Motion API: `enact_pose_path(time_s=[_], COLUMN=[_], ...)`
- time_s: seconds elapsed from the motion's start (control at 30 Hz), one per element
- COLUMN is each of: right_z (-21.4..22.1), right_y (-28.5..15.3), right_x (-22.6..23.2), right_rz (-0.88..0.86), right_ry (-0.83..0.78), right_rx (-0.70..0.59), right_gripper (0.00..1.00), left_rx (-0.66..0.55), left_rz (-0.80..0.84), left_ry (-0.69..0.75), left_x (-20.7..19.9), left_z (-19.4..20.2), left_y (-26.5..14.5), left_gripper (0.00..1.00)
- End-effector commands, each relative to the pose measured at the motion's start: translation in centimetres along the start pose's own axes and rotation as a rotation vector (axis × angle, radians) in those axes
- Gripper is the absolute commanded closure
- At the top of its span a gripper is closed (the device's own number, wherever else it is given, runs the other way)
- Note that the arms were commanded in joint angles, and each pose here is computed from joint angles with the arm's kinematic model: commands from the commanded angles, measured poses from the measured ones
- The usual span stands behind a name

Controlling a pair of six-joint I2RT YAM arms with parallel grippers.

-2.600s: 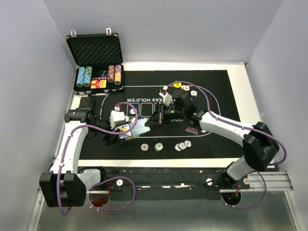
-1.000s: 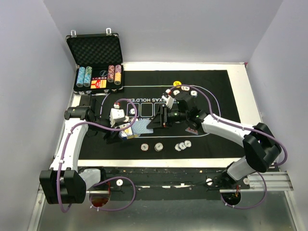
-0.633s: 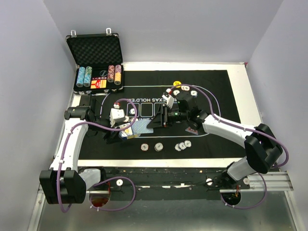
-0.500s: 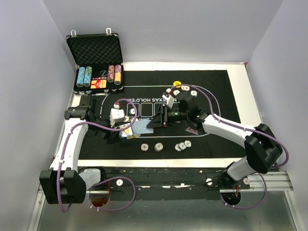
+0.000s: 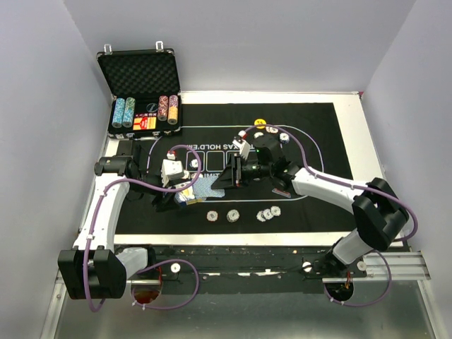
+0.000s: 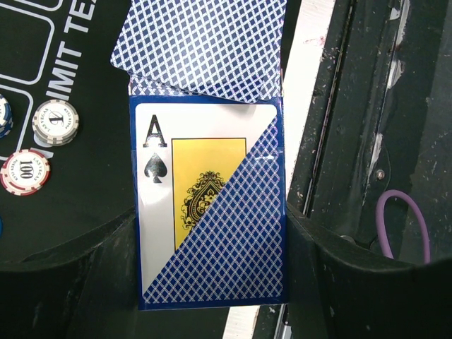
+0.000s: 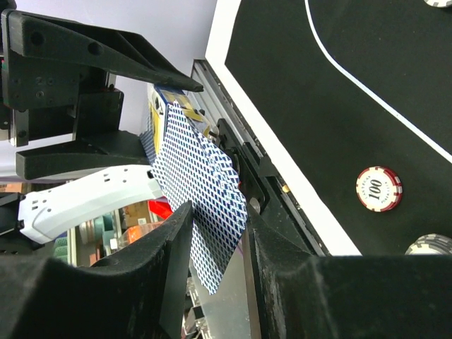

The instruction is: Distribute texas hold em gaming equipment

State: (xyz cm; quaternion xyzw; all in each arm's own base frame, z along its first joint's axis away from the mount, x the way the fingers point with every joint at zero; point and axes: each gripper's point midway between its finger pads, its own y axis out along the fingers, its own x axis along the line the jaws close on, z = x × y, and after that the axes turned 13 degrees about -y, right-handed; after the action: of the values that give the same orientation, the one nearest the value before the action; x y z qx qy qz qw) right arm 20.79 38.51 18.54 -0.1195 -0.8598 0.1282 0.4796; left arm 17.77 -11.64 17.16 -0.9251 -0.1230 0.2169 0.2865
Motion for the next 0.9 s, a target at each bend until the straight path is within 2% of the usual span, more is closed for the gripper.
enact_pose_path(time_s=[0.0,0.47,0.87], right_z=[-0.7,-1.3,-1.1], right_y=[0.5,2.2,2.7], right_x=[1.3,2.9,2.3], right_rz=[-0.053,-0.082,-0.064], right_ry=[-0.024,-0.051,-0.049], right_rx=[-0.002,0.019,0.029], right_gripper=[0.59,0.61,0.61], left_rx=[-0.057,-0.058,-0.057], left_rz=[0.022,0.022,0.034], left_ry=[0.035,0.036,0.023], left_x=[-0.4,-0.6,-0.6], left_z=[-1.6,-1.9,-1.8], left_y=[-0.3,-0.6,-0.4], left_gripper=[0.47,0.48,0.47])
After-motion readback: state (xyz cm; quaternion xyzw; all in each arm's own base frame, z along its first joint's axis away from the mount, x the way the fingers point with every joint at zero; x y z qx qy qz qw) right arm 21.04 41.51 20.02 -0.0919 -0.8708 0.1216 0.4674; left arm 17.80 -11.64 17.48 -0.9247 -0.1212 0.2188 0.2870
